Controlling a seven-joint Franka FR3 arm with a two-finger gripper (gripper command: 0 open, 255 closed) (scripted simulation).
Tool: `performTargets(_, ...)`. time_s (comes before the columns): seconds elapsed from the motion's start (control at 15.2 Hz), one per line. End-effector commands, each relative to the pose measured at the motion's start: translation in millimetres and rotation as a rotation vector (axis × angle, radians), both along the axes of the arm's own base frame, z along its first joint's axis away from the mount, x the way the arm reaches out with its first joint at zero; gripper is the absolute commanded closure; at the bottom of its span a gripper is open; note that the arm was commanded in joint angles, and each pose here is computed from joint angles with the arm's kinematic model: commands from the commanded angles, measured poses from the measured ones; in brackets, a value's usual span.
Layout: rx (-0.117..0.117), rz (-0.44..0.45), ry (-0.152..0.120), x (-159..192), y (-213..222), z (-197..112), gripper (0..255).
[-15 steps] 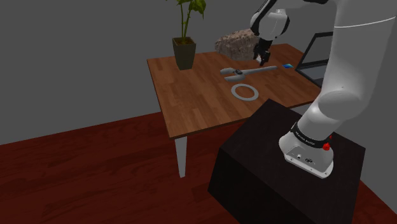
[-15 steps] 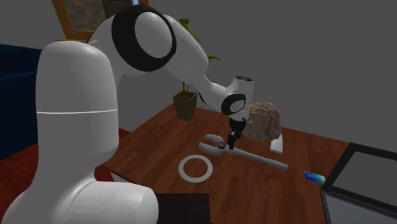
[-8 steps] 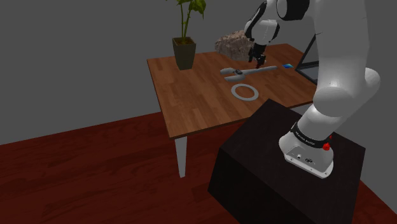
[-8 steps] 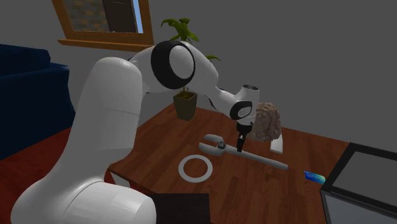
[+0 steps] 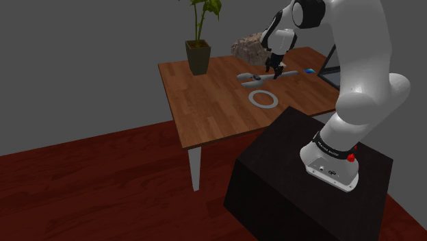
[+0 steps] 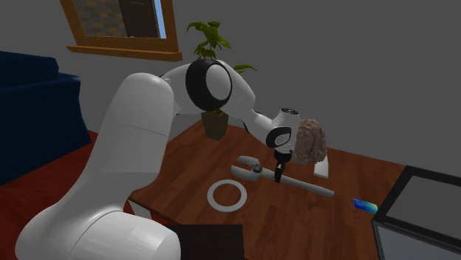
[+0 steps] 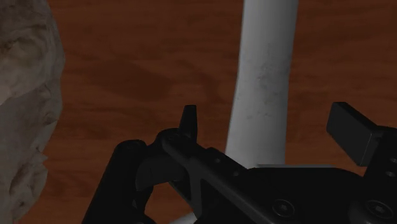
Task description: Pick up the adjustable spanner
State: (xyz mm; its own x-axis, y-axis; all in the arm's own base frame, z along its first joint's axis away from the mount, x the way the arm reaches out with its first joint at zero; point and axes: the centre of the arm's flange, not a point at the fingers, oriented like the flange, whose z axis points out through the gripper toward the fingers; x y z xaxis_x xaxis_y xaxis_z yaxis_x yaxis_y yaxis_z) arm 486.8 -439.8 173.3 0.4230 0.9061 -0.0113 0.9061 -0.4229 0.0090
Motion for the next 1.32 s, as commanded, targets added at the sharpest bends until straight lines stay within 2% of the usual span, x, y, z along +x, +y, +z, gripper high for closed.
performTargets(0.0, 0.0, 0.0, 0.0, 0, 0, -2, 255)
performTargets(0.59, 0.0, 0.0, 0.0, 0, 0, -2, 255)
performTargets(1.25, 0.0, 0.0, 0.0, 0, 0, 51, 255)
